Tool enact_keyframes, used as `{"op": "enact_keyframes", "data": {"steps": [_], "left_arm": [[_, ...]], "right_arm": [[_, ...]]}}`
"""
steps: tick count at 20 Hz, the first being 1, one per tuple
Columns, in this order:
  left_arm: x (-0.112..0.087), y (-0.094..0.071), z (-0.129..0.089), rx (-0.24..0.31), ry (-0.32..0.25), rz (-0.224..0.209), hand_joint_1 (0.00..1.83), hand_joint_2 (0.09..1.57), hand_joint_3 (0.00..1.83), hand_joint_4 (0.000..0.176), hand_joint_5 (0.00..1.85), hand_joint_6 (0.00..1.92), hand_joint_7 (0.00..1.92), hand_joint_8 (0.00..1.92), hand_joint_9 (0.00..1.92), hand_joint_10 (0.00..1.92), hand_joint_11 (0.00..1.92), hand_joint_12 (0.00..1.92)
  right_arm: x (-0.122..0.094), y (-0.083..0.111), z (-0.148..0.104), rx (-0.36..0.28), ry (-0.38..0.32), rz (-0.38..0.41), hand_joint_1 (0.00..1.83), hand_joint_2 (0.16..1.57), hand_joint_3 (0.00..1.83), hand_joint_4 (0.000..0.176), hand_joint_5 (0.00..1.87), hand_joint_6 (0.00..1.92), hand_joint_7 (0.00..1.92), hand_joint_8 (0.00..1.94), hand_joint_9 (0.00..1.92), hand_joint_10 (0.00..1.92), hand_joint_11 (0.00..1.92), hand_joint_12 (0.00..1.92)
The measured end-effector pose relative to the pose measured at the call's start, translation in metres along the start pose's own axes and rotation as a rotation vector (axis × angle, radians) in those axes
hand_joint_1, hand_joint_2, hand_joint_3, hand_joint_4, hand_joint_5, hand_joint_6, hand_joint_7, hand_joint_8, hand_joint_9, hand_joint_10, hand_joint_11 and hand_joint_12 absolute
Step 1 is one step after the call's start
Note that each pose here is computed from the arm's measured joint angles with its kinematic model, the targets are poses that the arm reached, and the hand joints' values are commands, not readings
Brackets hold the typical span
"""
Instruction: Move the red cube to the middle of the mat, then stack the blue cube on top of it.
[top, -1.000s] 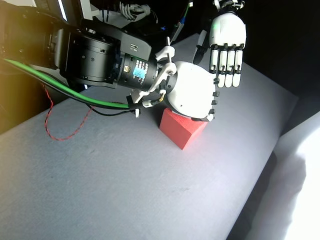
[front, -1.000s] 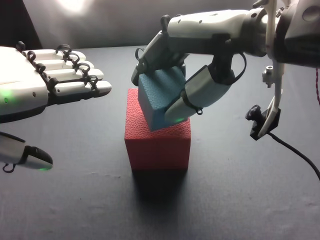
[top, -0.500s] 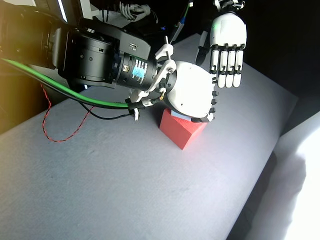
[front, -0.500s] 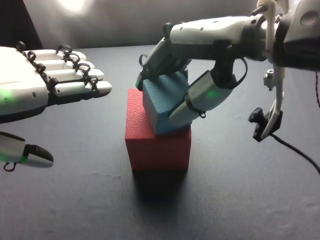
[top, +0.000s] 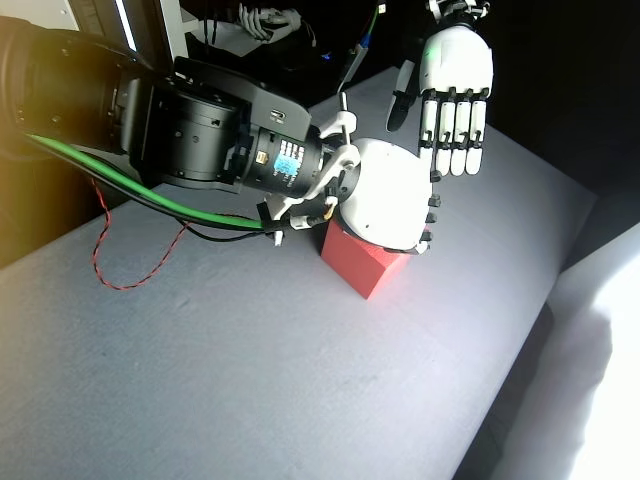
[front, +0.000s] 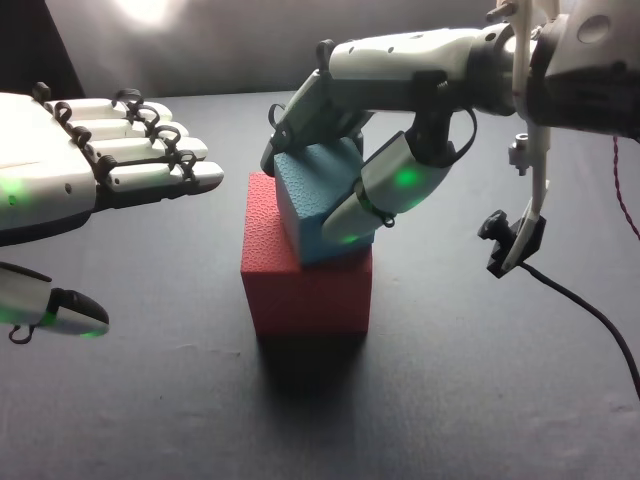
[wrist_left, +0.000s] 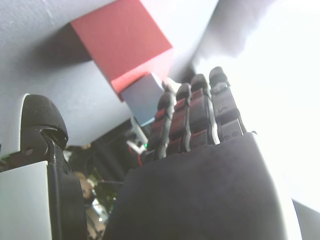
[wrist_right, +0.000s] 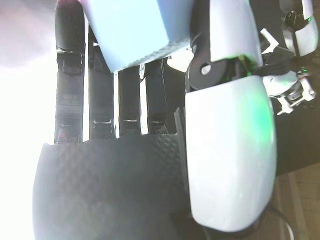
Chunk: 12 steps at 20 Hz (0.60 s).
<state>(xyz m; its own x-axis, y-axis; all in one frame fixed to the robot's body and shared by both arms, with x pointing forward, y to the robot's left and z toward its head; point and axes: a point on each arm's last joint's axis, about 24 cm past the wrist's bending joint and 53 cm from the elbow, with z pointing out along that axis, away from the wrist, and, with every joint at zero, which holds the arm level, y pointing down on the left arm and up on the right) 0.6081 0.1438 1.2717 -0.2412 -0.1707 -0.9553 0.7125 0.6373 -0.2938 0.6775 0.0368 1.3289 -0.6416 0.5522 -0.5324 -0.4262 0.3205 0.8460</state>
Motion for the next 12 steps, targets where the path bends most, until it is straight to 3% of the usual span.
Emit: {"op": "enact_keyframes", "data": {"steps": [1,2,3,5,7,9,12], "left_arm": [[-0.0001,0.0,0.0,0.0,0.0,-0.001,0.68,1.09,0.0,0.0,0.0,0.0,0.0,0.0,0.0,0.0,0.0,0.0],[-0.0002,0.0,0.0,0.0,-0.001,-0.001,0.68,1.09,0.0,0.0,0.0,0.0,0.0,0.0,0.0,0.0,0.0,0.0],[-0.0003,0.0,0.0,0.0,-0.001,-0.001,0.69,1.09,0.0,0.0,0.0,0.0,0.0,0.0,0.0,0.0,0.0,0.0],[-0.0014,-0.0002,0.0001,0.0,-0.004,-0.002,0.68,1.08,0.0,0.0,0.0,0.0,0.0,0.0,0.0,0.0,0.0,0.0],[-0.0012,0.0,0.0001,0.0,-0.003,-0.002,0.65,1.08,0.0,0.0,0.0,0.0,0.0,0.0,0.0,0.0,0.0,0.0],[-0.0012,-0.0001,0.0001,0.0,-0.004,-0.002,0.68,1.07,0.0,0.0,0.0,0.0,0.0,0.0,0.0,0.0,0.0,0.0],[-0.0012,0.0,0.0001,0.0,-0.003,-0.002,0.69,1.07,0.0,0.0,0.0,0.0,0.0,0.0,0.0,0.0,0.0,0.0]], "right_arm": [[-0.0007,-0.0003,0.0012,0.001,-0.001,0.003,1.08,1.08,0.0,0.0,0.7,0.24,0.81,0.13,0.75,0.16,0.19,1.26],[0.0,0.0001,0.0016,0.0,0.0,0.003,1.08,1.08,0.0,0.0,0.7,0.24,0.81,0.13,0.75,0.16,0.19,1.26],[0.0015,0.0009,0.0025,-0.002,0.003,0.002,1.04,1.07,0.0,0.0,0.67,0.1,0.76,0.05,0.68,0.11,0.1,1.25],[0.0037,0.0016,0.0031,-0.003,0.01,-0.002,0.88,1.07,0.0,0.0,0.55,0.0,0.59,0.0,0.55,0.02,0.01,1.14],[0.0043,0.0016,0.0031,-0.003,0.013,-0.004,0.84,1.06,0.0,0.0,0.51,0.0,0.55,0.0,0.5,0.0,0.0,1.08],[0.0037,0.002,0.0031,-0.004,0.013,-0.007,0.7,1.07,0.0,0.0,0.34,0.0,0.39,0.0,0.35,0.0,0.0,0.78],[0.0023,0.0035,0.003,-0.007,0.01,-0.008,0.69,1.07,0.0,0.0,0.34,0.0,0.39,0.0,0.35,0.0,0.0,0.77]]}}
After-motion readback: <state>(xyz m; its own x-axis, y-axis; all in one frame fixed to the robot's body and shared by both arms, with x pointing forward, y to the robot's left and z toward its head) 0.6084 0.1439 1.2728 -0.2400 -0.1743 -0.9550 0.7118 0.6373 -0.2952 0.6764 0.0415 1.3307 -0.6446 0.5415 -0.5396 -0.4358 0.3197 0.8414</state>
